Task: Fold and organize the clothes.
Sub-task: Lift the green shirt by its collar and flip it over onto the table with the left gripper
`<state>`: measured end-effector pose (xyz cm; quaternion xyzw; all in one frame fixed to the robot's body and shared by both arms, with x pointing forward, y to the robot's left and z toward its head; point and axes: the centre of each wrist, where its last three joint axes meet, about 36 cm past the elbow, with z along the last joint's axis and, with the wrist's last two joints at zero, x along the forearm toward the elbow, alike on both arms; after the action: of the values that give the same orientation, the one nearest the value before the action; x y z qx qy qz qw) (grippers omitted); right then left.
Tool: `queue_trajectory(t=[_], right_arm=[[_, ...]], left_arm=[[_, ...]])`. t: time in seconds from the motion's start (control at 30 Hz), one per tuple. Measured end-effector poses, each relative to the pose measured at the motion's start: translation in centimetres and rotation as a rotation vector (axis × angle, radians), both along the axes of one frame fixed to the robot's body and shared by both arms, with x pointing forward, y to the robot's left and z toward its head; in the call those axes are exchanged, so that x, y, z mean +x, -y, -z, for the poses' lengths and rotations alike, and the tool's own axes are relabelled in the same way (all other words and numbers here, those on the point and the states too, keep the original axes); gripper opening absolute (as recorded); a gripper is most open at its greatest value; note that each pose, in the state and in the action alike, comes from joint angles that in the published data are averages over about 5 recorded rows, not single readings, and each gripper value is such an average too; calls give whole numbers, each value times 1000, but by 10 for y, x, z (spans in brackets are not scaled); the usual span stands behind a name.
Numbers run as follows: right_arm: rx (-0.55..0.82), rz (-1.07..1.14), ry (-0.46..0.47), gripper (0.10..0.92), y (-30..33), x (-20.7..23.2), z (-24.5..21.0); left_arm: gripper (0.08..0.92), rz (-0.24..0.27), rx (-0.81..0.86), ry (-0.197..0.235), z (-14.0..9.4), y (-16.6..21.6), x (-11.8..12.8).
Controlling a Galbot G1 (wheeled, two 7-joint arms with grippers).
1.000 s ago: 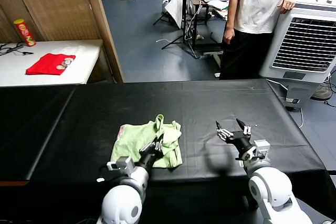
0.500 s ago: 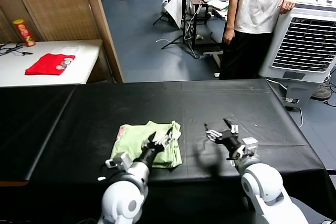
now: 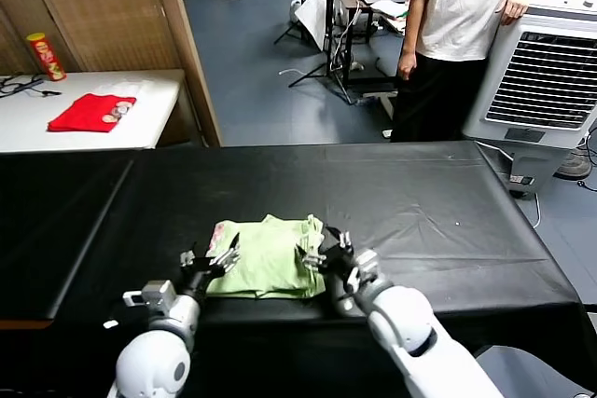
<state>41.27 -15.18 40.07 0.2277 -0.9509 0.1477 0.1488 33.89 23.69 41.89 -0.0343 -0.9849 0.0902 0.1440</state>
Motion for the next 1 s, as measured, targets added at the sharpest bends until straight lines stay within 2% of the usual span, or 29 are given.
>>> queue_trajectory(t=[0.1, 0.2, 0.33, 0.47, 0.6, 0.77, 0.87, 1.0], right_arm=[[-28, 27, 67, 798, -3, -1, 8], [32, 28, 93, 798, -9, -3, 9], [151, 34, 82, 798, -12, -5, 1], [243, 44, 61, 798, -3, -9, -10], [293, 54, 63, 798, 11, -14, -22], [318, 58, 78, 798, 16, -21, -28], [325, 58, 76, 798, 15, -24, -28], [326, 62, 82, 798, 16, -26, -30]], left_arm=[[798, -3, -6, -6, 5, -7, 1], [798, -6, -42, -16, 10, -14, 4], [798, -26, -128, -45, 21, -24, 9], [798, -52, -236, -92, 32, -34, 12], [798, -68, -378, -135, 36, -43, 13], [785, -86, -504, -154, 39, -50, 14], [692, -96, -538, -164, 43, -52, 15], [479, -100, -552, -176, 47, -52, 14]])
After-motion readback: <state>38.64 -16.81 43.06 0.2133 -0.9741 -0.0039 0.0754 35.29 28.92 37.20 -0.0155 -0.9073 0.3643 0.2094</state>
